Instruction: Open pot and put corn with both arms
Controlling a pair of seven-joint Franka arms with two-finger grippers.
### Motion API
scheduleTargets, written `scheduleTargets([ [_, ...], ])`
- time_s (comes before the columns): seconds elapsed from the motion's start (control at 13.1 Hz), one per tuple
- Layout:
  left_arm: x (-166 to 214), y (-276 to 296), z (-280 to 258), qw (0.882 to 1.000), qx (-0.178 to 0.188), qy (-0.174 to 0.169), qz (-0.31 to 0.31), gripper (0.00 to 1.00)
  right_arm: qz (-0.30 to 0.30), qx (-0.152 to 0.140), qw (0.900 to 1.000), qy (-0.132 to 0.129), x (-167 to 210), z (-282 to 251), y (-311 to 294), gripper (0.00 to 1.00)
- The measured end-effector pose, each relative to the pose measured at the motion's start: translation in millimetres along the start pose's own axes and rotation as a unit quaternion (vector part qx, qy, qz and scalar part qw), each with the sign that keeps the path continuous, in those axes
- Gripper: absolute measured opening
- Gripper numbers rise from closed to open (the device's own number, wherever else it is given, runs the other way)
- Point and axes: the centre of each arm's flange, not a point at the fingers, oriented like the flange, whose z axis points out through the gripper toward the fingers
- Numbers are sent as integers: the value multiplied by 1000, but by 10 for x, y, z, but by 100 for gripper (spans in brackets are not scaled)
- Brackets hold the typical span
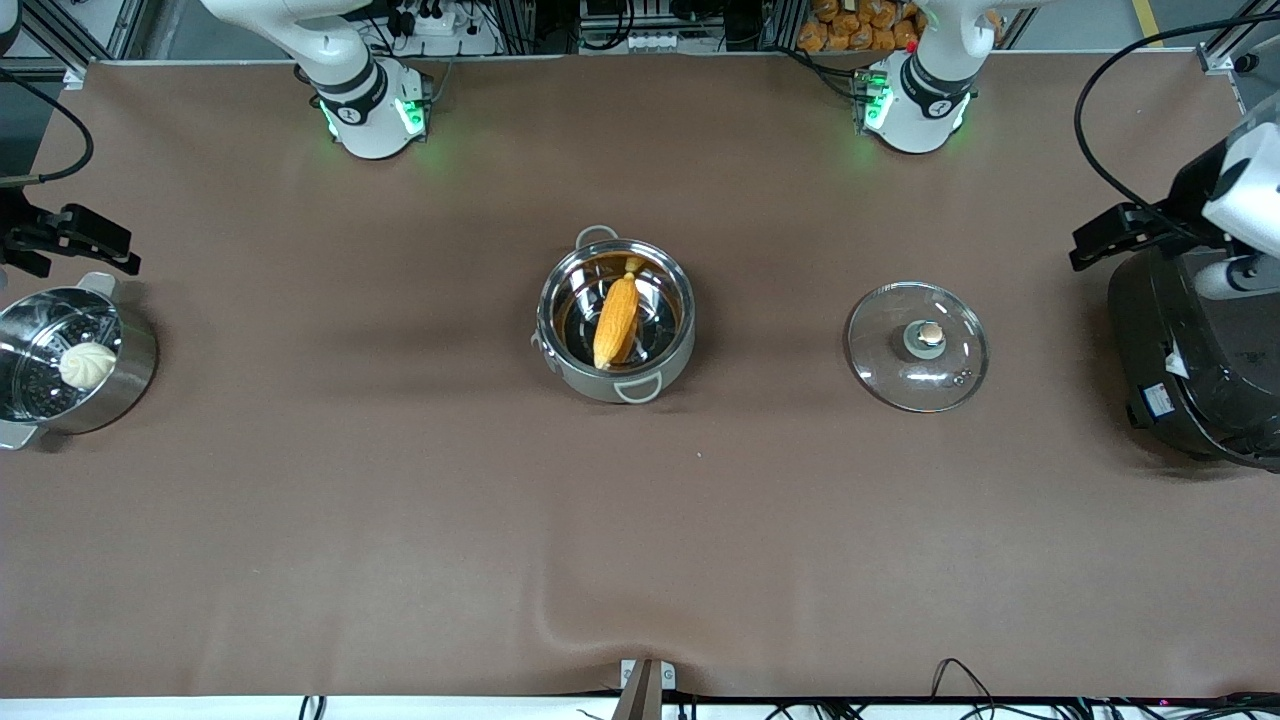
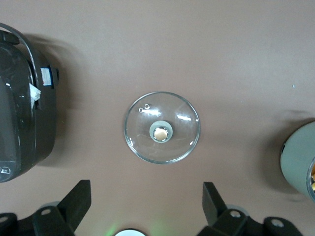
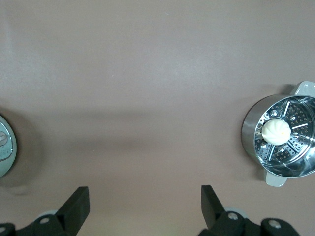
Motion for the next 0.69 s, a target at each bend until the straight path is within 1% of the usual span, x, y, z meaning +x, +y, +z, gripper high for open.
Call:
scheduleTargets([
  [0.23,-53,206,68,1000,3,-8,19,100,0,-1,1000,12,27,-15,2,100],
  [0.38,-64,231,95,1000,4,-10,21,100,0,-2,1000,21,47,-21,2,100],
  [0.69,-81,181,32,1000,3,-2,17,100,3,15,1000,23,56,-11,-50,100],
])
